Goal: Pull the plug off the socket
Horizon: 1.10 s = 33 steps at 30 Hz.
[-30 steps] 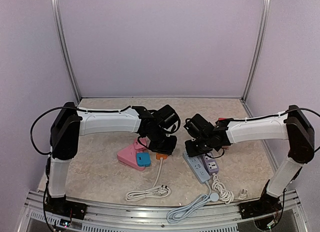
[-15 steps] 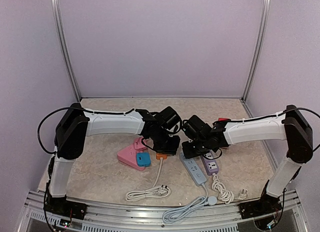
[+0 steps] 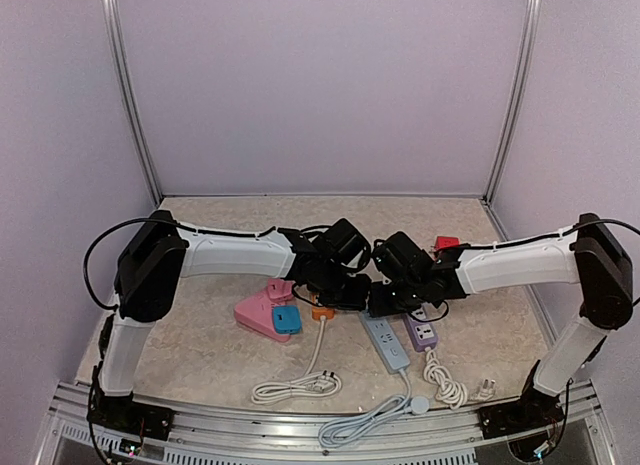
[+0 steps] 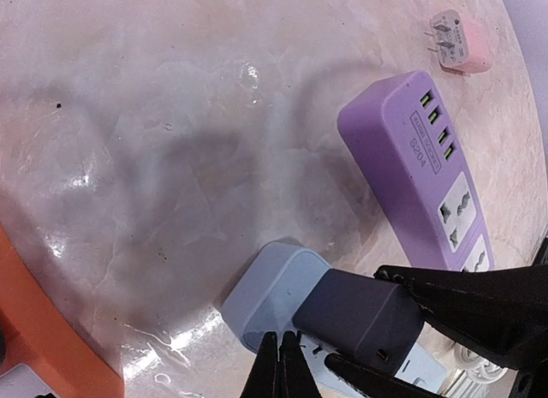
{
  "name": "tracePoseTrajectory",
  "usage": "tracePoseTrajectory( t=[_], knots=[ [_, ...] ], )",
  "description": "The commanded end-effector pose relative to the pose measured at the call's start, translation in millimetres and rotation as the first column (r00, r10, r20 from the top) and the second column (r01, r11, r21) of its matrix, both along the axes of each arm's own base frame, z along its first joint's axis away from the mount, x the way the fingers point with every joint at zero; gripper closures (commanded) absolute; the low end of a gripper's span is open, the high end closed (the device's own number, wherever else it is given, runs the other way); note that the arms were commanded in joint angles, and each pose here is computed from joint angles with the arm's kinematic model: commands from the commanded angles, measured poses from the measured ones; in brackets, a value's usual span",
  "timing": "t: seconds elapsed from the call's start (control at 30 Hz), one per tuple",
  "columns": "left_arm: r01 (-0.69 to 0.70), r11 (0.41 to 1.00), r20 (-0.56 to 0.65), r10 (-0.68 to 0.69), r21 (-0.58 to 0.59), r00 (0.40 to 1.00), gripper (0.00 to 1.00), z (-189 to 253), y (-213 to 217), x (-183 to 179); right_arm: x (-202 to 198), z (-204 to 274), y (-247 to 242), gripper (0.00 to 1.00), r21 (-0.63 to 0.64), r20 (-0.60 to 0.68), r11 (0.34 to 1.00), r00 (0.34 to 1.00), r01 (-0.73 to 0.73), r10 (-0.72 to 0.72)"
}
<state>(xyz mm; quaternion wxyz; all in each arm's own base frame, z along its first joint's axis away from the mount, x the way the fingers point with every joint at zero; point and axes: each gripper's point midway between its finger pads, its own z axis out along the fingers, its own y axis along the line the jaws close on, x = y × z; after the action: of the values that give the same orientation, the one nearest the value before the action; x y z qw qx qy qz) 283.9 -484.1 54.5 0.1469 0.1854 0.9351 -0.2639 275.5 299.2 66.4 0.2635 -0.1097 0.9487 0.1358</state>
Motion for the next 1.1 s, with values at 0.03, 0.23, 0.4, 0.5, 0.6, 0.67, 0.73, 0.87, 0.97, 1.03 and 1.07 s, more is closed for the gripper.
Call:
tracePoseTrajectory(
  t=[0.03,0.23,0.4,0.5,0.6,0.67,0.73,0.87,0.97,1.03,1.07],
  knots=[
    [0.046,0.999,0.006,-0.045,-0.016,0.999,1.00,-14,-9,-8,-22,-6,25,0.93,0.172,-0.115,0.985,0.993,-0.007,0.027],
    [0.047,0.999,-0.014,-0.047,0.005,0.999,1.00,-27,-8,-13,-20,0,25,0.94,0.194,-0.103,0.981,0.995,0.015,0.005],
    [0.037,0.998,-0.050,-0.035,0.046,0.998,1.00,-42,5,-22,-13,6,18,0.94,0.163,-0.071,0.986,0.997,0.042,-0.031],
    [0.050,0.997,-0.079,-0.046,0.053,0.996,1.00,-47,11,-31,-8,10,18,0.94,0.154,-0.050,0.987,0.998,0.046,-0.038],
    [0.053,0.996,-0.099,-0.046,0.074,0.994,1.00,-54,17,-35,-5,15,21,0.95,0.160,-0.036,0.986,0.998,0.048,-0.043],
    [0.057,0.995,-0.111,-0.047,0.088,0.993,1.00,-59,21,-38,-2,19,21,0.96,0.169,-0.024,0.984,0.998,0.058,-0.054],
    [0.054,0.993,-0.126,-0.040,0.106,0.991,1.00,-65,26,-41,1,24,20,0.96,0.174,-0.007,0.982,0.998,0.068,-0.067],
    [0.046,0.990,-0.157,-0.025,0.132,0.987,1.00,-77,34,-47,7,36,21,0.96,0.186,0.022,0.979,0.996,0.079,-0.084],
    [0.044,0.988,-0.170,-0.018,0.151,0.985,1.00,-85,41,-50,11,45,22,0.97,0.185,0.039,0.980,0.995,0.079,-0.088],
    [0.043,0.986,-0.176,-0.014,0.159,0.984,1.00,-90,44,-51,13,51,22,0.97,0.184,0.053,0.980,0.994,0.081,-0.092],
    [0.041,0.986,-0.180,-0.011,0.160,0.984,1.00,-92,46,-52,14,54,22,0.97,0.185,0.059,0.979,0.994,0.081,-0.093]
  ],
)
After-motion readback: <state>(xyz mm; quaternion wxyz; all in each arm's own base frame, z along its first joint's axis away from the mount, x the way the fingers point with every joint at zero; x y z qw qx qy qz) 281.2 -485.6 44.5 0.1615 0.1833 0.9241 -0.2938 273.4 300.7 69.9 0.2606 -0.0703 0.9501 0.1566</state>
